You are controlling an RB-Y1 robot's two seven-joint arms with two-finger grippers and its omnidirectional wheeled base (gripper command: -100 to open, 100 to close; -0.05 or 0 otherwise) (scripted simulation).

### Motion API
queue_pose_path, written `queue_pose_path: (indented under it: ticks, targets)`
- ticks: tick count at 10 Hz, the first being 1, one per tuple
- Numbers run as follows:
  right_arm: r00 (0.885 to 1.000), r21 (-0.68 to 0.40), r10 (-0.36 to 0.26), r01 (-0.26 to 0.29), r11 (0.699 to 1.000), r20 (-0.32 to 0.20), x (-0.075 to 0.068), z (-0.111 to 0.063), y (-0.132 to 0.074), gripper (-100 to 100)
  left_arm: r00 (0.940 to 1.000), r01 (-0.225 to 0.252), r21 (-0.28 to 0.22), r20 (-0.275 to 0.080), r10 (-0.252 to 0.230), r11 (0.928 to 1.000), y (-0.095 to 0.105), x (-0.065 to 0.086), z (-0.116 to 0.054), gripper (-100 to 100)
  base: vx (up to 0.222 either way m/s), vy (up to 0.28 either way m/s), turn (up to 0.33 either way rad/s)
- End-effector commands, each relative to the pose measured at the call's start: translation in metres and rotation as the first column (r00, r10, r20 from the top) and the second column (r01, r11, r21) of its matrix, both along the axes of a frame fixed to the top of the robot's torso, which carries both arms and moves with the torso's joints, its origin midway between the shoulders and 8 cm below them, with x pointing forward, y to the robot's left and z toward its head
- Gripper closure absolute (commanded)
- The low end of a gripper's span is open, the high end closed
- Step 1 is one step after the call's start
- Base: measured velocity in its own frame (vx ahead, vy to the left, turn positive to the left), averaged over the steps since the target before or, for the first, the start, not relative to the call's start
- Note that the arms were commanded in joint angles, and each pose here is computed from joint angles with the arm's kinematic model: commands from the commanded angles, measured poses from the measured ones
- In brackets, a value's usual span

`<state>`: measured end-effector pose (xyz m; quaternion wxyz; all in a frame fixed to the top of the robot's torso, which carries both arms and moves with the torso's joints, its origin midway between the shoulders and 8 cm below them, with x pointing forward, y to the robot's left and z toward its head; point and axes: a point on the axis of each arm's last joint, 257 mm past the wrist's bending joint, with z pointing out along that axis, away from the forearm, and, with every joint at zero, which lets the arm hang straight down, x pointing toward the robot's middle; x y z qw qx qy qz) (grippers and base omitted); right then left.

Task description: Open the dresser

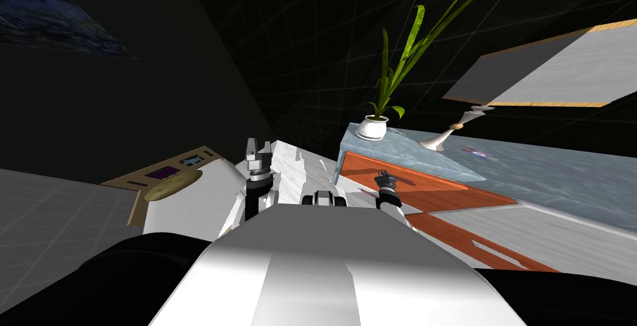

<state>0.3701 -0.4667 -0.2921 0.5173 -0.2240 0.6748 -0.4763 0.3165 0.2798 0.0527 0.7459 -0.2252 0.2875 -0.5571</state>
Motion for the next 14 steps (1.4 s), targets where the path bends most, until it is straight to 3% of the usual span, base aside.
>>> queue_pose_path:
  ticks: [1, 8, 14]
  targets:
    - [1.0, -0.01, -0.029, 0.029, 1.0, 0.005, 0.001, 0.002, 0.001, 100, 1.0, 0.0, 0.0, 0.0, 0.0, 1.0, 0.0, 0.0, 0.0, 0, -0.061, -0.043, 0.07]
    - [0.995, -0.007, -0.104, 0.104, 0.995, -0.005, 0.005, 0.0, 0.018, 100, 1.0, 0.0, 0.0, 0.0, 0.0, 1.0, 0.0, 0.0, 0.0, 0, -0.069, -0.048, 0.099]
    - [0.999, -0.022, -0.035, 0.035, 0.999, 0.003, 0.003, 0.002, 0.005, 100, 1.0, 0.0, 0.0, 0.0, 0.0, 1.0, 0.0, 0.0, 0.0, 0, 0.017, 0.059, -0.087]
